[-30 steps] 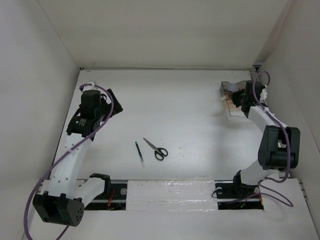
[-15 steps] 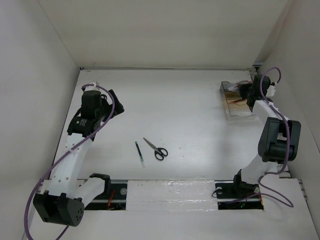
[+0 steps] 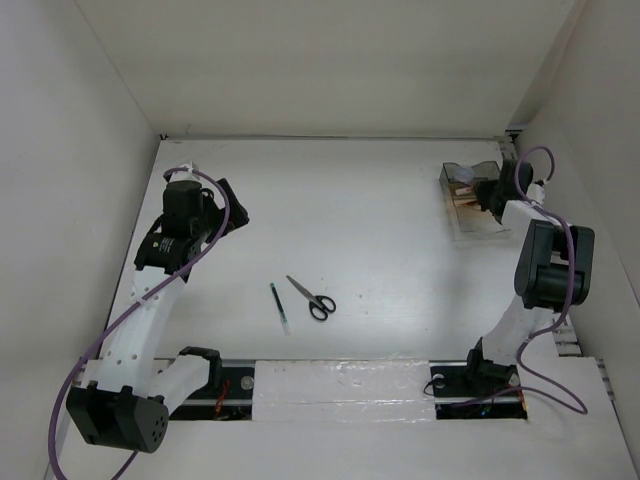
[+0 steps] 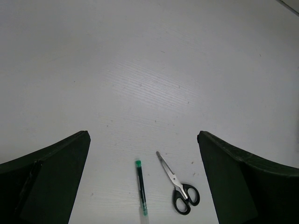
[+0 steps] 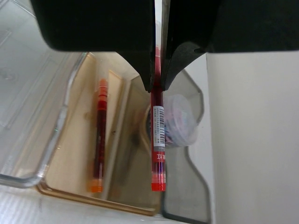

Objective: Sort the stationery into containers
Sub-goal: Place the pen in the storage box, then pick up the pen from the center of the board, then place the pen in the storage box, then pick up the scissors from the center of the board.

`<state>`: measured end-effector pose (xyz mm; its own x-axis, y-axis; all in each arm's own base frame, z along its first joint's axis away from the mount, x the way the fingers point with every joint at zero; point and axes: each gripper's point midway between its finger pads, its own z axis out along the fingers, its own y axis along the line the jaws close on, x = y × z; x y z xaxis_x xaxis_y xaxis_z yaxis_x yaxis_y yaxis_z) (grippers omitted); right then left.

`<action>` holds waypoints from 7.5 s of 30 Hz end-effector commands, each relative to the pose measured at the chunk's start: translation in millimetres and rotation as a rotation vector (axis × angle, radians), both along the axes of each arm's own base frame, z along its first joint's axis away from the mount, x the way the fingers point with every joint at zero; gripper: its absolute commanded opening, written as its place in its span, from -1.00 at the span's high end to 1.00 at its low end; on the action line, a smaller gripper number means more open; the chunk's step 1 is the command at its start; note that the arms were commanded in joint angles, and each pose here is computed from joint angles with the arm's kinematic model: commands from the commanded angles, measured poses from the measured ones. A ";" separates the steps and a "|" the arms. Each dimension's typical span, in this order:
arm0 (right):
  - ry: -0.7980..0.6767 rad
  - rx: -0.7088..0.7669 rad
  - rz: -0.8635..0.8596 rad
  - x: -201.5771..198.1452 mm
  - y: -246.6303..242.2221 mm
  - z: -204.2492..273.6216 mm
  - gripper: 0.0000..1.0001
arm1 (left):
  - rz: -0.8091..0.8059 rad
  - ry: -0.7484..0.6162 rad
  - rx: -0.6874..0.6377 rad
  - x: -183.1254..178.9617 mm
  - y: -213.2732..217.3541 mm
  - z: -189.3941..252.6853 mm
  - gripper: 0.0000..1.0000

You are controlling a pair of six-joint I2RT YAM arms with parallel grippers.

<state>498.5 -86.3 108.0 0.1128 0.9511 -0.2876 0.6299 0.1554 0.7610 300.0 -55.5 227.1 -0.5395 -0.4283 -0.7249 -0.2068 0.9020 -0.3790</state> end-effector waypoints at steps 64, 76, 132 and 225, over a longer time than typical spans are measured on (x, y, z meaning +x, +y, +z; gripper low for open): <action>0.064 -0.885 1.459 -301.0 534.5 -15.1 -0.19 | 0.633 -0.193 0.038 -47.0 103.6 57.7 -1.00; 0.152 -0.882 1.554 -315.5 548.3 -71.8 -0.06 | 0.599 -0.183 0.042 -44.7 99.4 54.2 -1.00; 0.018 -0.158 -0.097 -8.3 -23.3 60.5 1.00 | 0.518 -0.212 0.045 -39.1 90.3 58.5 -1.00; -0.535 -0.410 0.775 -215.7 250.2 225.9 -0.97 | 0.291 0.608 0.070 -158.5 -163.2 -208.2 -0.35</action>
<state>285.4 161.4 315.8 -0.3065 0.6452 -0.6998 -0.0954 0.7107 0.6970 131.1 -218.9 16.8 -0.7731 -0.5406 -0.3317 -0.5598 0.8275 -0.0438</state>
